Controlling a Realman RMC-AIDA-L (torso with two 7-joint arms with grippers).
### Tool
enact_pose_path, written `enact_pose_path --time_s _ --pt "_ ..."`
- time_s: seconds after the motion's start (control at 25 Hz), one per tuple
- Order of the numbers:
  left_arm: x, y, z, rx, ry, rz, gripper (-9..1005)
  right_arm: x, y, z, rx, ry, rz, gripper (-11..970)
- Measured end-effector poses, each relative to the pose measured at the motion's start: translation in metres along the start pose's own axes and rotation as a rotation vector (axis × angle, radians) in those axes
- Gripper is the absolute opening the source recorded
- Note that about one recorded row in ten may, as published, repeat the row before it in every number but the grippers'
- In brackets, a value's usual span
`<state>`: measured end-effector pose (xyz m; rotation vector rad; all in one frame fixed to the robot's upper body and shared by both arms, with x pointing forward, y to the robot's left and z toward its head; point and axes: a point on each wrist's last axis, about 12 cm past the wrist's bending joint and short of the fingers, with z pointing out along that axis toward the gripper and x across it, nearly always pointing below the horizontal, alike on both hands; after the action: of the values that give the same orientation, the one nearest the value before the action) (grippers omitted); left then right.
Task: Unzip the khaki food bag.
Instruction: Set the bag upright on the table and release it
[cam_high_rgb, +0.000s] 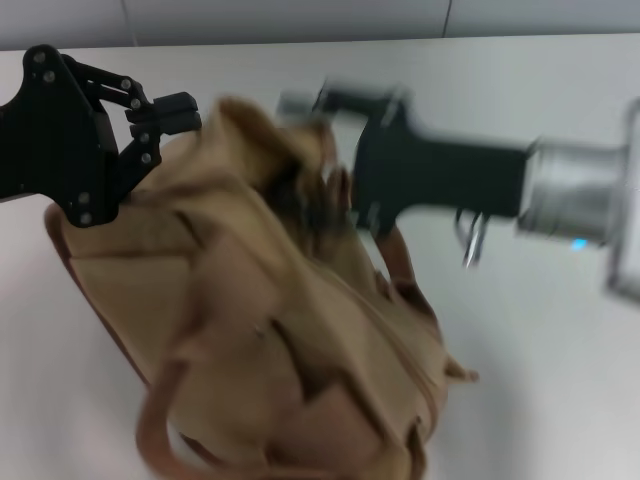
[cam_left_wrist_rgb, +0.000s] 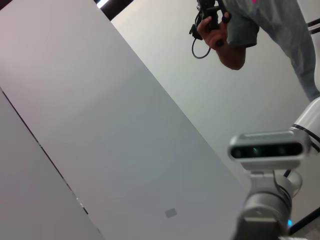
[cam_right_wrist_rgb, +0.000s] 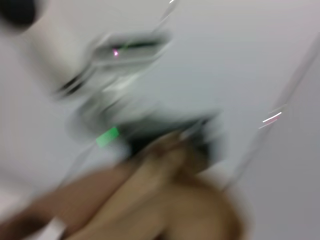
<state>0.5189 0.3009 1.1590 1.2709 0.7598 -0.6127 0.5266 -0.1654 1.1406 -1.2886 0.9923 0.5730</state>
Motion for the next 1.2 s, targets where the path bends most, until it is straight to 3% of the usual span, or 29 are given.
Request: enact_pose_path --time_s 0.16,0.24,0.64,0.92,0.96,1.0,1.08,1.16,1.2 --pt "0.001 0.002 0.002 0.001 0.000 0.001 42 -0.006 -0.016 -0.024 0.196 -0.135 0.021 773" --pt "0.001 0.003 0.003 0.002 0.000 0.000 -2 -0.005 -0.018 -0.030 0.217 -0.146 0.027 773" --pt "0.001 0.003 -0.003 -0.037 0.013 0.011 -2 -0.001 -0.018 -0.046 0.267 -0.158 0.051 773" --pt "-0.003 -0.010 -0.032 -0.235 0.033 0.015 -1 0.010 -0.017 -0.060 0.329 -0.159 0.114 773" --pt "-0.004 -0.021 -0.043 -0.340 0.035 -0.004 -1 0.015 -0.014 -0.065 0.359 -0.177 0.155 773" --pt "-0.004 -0.021 -0.043 -0.340 0.035 -0.004 7 0.015 -0.014 -0.065 0.359 -0.177 0.155 773" --pt "-0.003 -0.031 -0.054 -0.432 0.041 -0.027 23 0.019 -0.012 -0.069 0.379 -0.183 0.180 773" --pt "0.000 -0.050 -0.071 -0.591 0.055 -0.096 39 0.025 -0.011 -0.072 0.396 -0.181 0.204 773" --pt "0.000 -0.050 -0.071 -0.591 0.055 -0.096 47 0.025 -0.011 -0.072 0.396 -0.181 0.204 773"
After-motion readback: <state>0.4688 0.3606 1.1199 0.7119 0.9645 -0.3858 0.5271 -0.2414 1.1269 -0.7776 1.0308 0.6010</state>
